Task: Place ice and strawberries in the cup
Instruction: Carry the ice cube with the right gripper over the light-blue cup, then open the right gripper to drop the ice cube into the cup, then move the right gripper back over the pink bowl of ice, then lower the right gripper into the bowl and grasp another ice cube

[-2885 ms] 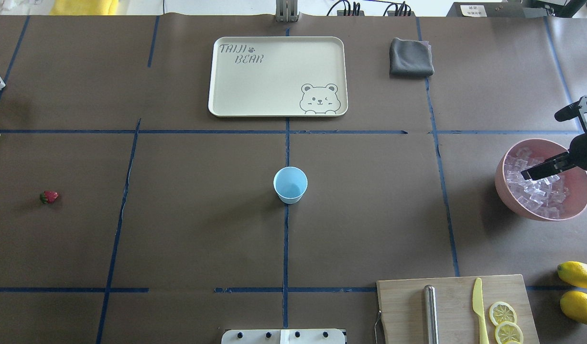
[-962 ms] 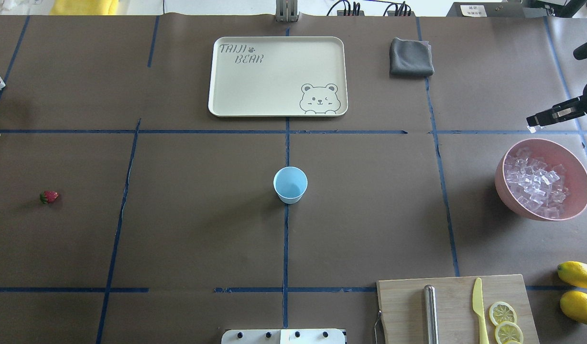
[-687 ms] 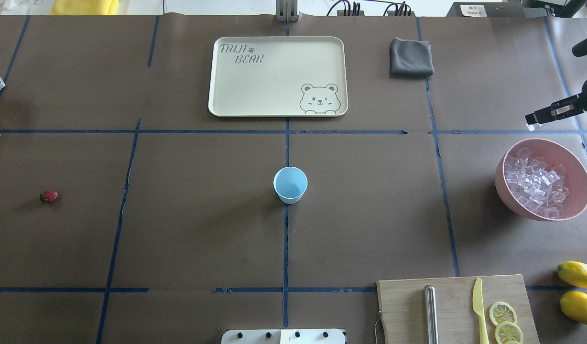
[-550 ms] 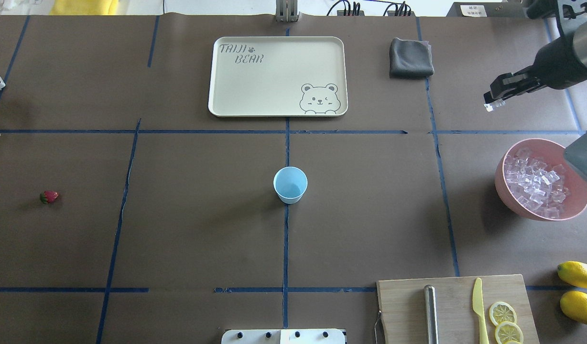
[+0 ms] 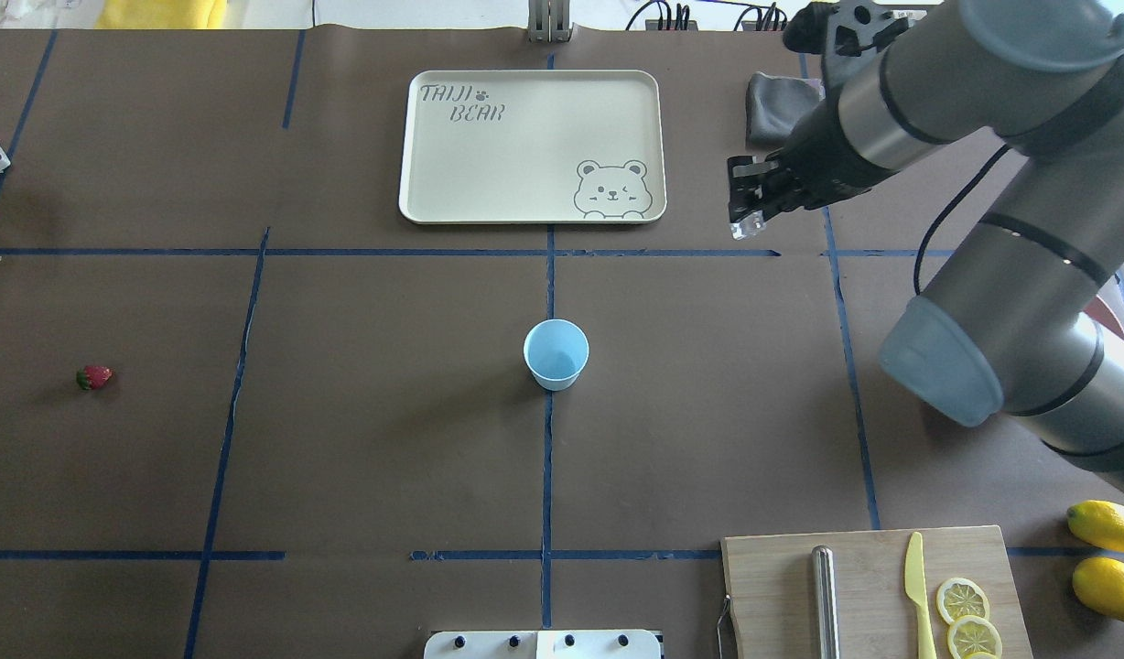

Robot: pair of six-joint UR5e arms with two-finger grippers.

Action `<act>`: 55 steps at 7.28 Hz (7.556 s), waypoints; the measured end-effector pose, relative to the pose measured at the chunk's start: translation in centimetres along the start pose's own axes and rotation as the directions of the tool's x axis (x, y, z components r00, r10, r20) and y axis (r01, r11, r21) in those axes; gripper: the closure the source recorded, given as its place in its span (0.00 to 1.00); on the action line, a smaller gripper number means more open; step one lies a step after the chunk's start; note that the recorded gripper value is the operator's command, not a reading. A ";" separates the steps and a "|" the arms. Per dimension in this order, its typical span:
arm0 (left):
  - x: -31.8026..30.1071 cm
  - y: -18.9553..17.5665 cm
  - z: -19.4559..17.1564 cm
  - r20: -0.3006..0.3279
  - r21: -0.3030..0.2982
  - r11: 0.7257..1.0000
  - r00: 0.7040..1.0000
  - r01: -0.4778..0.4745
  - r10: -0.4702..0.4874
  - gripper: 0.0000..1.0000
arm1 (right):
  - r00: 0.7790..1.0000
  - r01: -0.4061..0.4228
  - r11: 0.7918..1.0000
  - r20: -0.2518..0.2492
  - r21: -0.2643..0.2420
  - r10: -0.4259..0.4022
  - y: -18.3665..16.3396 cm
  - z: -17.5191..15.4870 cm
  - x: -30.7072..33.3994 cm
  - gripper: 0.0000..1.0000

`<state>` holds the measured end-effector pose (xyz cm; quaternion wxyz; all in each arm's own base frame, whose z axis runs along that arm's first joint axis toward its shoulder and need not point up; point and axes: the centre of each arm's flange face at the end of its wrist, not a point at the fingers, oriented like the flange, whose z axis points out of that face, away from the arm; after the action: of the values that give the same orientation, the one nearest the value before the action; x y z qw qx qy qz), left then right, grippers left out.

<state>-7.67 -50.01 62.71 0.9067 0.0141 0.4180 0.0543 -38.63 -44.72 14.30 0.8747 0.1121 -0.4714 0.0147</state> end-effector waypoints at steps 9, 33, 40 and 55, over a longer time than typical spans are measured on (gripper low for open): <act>0.1 0.0 0.0 -0.002 0.000 1.000 1.000 -0.001 0.001 0.00 | 0.978 -0.081 0.997 -0.193 -0.020 0.076 5.5 12.4 -10.6 0.91; 0.4 -0.2 0.1 -0.002 -0.001 1.000 1.000 -0.011 0.011 0.00 | 0.923 0.330 0.925 -0.142 -0.187 -0.358 5.6 0.6 45.4 0.05; 0.5 -0.3 0.1 -0.002 -0.001 1.000 1.000 -0.010 0.010 0.00 | 0.925 0.306 0.927 -0.162 -0.216 -0.343 5.6 2.6 47.5 0.08; 0.5 -0.3 0.1 -0.003 0.000 1.000 1.000 -0.011 0.011 0.00 | 0.927 0.309 0.927 -0.149 -0.213 -0.344 5.3 2.2 46.8 1.00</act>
<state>-7.27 -50.21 62.35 0.9058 0.0162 0.4192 0.0594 -15.17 -43.79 55.20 0.9110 0.1054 -0.3627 -0.1655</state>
